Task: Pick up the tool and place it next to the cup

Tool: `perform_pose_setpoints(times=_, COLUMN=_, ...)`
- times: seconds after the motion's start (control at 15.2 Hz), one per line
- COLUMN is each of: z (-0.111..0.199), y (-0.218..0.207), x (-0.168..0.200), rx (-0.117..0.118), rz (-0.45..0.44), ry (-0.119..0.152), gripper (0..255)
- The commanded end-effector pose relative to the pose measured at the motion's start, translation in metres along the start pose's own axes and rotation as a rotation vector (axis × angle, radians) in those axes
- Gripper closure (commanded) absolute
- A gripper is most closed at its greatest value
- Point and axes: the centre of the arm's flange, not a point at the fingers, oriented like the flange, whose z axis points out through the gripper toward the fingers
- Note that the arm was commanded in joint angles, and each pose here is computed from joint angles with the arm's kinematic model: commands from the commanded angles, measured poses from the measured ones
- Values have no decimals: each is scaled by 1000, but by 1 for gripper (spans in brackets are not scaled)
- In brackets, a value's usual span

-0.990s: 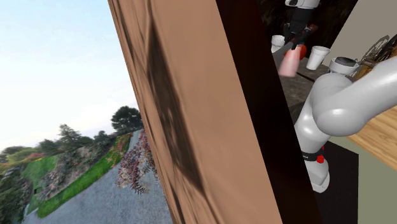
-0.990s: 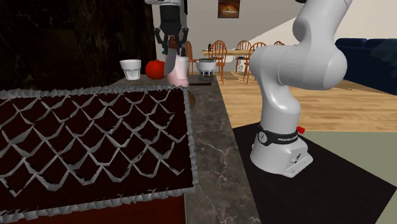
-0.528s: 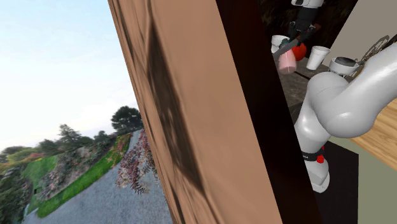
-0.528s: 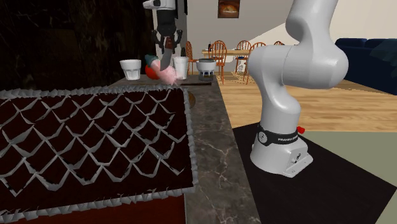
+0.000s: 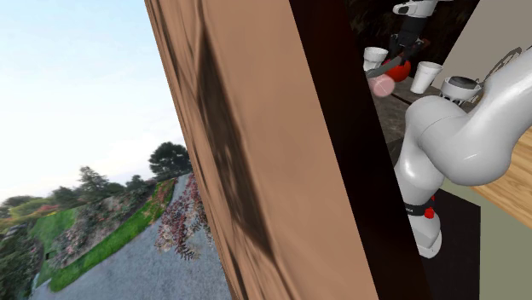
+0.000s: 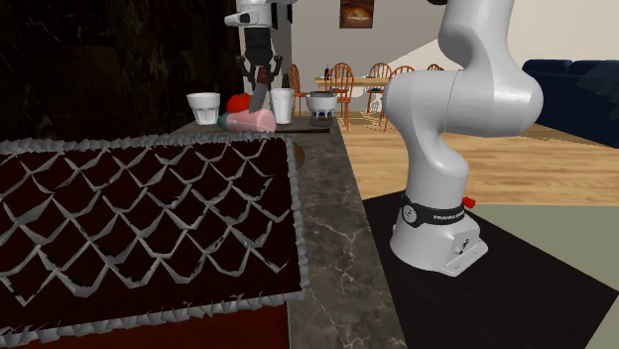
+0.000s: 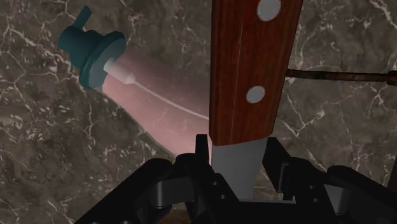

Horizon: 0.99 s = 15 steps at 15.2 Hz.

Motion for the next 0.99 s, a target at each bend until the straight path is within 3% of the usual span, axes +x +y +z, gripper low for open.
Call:
perform_pose_setpoints(times=0.0, z=10, y=0, x=1, rx=0, rz=0, ry=0, gripper=255)
perform_pose_setpoints(times=0.92, z=84, y=1, x=1, rx=0, rz=0, ry=0, gripper=255)
